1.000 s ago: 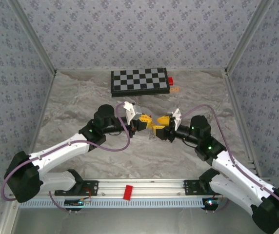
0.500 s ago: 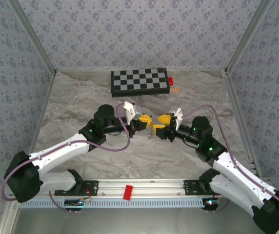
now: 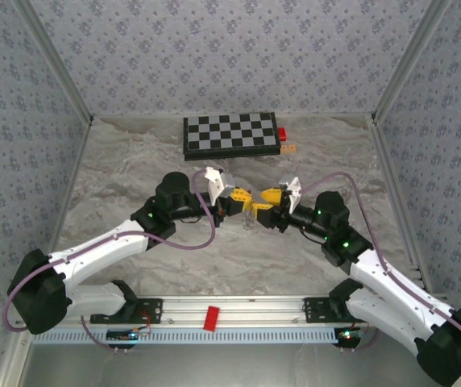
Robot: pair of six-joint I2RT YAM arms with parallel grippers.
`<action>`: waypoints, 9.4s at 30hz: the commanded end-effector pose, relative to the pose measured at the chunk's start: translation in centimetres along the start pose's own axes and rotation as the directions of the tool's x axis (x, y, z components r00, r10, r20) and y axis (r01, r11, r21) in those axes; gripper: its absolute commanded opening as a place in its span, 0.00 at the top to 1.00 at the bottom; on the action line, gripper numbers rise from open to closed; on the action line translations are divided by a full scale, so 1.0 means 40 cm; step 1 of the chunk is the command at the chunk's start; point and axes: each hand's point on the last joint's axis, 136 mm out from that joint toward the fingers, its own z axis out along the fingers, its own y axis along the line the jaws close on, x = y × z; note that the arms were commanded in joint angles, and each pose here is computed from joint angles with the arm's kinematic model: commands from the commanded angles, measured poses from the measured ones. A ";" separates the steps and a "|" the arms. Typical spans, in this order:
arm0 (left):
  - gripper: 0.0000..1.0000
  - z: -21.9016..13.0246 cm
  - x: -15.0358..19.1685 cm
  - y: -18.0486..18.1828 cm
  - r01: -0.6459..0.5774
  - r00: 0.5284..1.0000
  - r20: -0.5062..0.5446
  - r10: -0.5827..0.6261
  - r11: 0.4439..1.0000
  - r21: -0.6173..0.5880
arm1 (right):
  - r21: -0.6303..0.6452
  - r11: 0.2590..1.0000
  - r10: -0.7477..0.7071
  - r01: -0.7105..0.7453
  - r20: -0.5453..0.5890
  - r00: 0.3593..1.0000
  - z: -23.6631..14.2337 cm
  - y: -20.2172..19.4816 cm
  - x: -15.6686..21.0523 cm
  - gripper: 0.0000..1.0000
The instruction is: Put the keys on the keyring
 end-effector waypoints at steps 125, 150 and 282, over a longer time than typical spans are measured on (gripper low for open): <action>0.00 -0.425 -0.070 0.141 0.211 0.938 0.345 0.024 0.751 -0.626 | -0.014 0.978 -0.200 0.206 -0.315 0.928 0.508 -0.237 -0.027 1.00; 0.00 -0.448 -0.033 0.150 0.224 0.937 0.348 0.024 0.722 -0.654 | 0.042 0.991 -0.102 0.131 -0.412 0.905 0.392 -0.224 0.197 1.00; 0.00 -0.751 0.508 0.723 0.068 0.960 0.035 -0.278 0.111 -0.991 | 0.949 0.314 0.062 0.041 -0.063 0.996 -0.337 -0.803 0.287 0.01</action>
